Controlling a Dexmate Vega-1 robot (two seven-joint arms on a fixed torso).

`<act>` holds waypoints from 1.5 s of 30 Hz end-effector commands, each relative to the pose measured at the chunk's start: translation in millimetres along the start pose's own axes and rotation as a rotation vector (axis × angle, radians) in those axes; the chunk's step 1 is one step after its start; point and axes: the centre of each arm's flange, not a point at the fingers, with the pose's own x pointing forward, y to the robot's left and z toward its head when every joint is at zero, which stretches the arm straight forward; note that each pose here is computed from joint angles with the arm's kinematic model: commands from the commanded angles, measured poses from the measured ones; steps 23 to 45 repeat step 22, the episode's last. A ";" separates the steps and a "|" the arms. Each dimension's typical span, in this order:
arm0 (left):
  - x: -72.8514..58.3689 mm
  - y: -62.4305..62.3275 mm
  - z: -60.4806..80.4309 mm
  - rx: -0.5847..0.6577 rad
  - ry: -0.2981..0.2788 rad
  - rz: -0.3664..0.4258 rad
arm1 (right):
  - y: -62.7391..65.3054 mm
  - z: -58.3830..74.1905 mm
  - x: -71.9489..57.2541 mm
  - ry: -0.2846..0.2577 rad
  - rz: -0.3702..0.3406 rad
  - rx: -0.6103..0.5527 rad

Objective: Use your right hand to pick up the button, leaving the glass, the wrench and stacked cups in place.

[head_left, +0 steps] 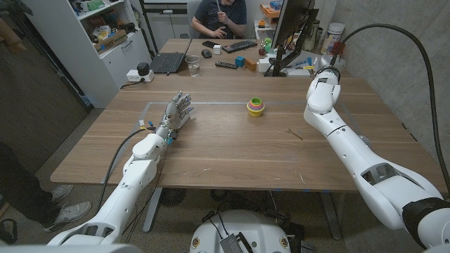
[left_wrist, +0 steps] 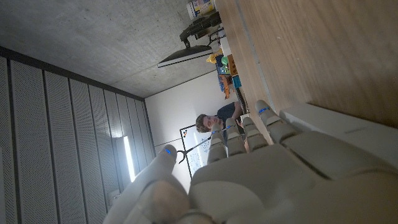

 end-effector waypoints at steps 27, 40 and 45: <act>-5.0 -1.4 1.7 0.001 -0.004 -0.002 | -5.5 -2.4 -9.1 -0.020 -0.026 0.017; -5.0 -1.4 1.7 0.001 -0.004 -0.002 | -5.5 -2.4 -9.1 -0.020 -0.026 0.017; -5.0 -1.4 1.7 0.001 -0.004 -0.002 | -5.5 -2.4 -9.1 -0.020 -0.026 0.017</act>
